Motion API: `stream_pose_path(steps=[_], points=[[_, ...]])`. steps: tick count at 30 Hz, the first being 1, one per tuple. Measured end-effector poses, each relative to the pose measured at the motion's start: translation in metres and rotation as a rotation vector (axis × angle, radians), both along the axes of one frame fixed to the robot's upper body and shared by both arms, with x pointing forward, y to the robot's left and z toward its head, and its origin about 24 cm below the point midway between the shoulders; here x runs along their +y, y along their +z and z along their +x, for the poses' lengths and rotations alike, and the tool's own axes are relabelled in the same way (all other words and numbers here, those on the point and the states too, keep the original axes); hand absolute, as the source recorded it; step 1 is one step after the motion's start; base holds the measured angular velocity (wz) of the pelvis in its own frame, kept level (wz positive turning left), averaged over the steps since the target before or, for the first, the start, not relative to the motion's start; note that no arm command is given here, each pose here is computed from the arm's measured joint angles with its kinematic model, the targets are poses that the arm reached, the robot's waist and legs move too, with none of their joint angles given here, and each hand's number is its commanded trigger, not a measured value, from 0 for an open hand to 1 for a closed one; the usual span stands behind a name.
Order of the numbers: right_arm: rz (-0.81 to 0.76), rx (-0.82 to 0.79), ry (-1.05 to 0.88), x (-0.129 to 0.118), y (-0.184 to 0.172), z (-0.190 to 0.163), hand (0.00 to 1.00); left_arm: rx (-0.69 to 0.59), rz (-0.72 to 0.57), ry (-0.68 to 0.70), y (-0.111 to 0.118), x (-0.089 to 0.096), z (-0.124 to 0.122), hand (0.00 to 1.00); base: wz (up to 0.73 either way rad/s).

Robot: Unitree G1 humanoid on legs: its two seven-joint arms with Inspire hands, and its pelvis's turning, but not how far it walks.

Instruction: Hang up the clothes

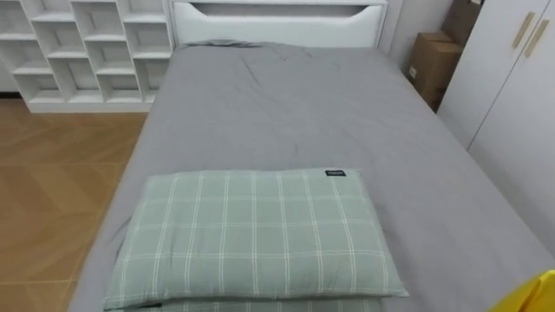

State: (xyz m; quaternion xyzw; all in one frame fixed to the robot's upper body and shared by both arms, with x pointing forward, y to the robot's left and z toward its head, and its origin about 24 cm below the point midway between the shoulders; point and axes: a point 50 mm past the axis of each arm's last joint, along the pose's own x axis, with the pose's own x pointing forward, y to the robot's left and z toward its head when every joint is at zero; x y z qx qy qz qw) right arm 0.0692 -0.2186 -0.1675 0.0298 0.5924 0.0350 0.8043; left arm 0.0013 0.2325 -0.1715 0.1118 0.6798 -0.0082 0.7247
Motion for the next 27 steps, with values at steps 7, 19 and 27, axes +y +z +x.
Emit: stream_pose_path(steps=[7, 19, 27], points=[[-0.011, 0.003, -0.005, 0.0000, -0.0004, -0.0008, 0.00, 0.016, -0.008, 0.004, -0.0007, -0.0022, -0.0043, 0.00, 0.00], [0.023, 0.008, -0.081, 0.0013, -0.0010, -0.0036, 0.00, 0.017, -0.012, -0.013, -0.0008, -0.0026, -0.0030, 0.00, 0.00], [0.043, 0.012, -0.130, 0.0012, -0.0015, -0.0086, 0.00, 0.012, -0.001, -0.014, -0.0007, -0.0021, -0.0020, 0.00, 0.03]])
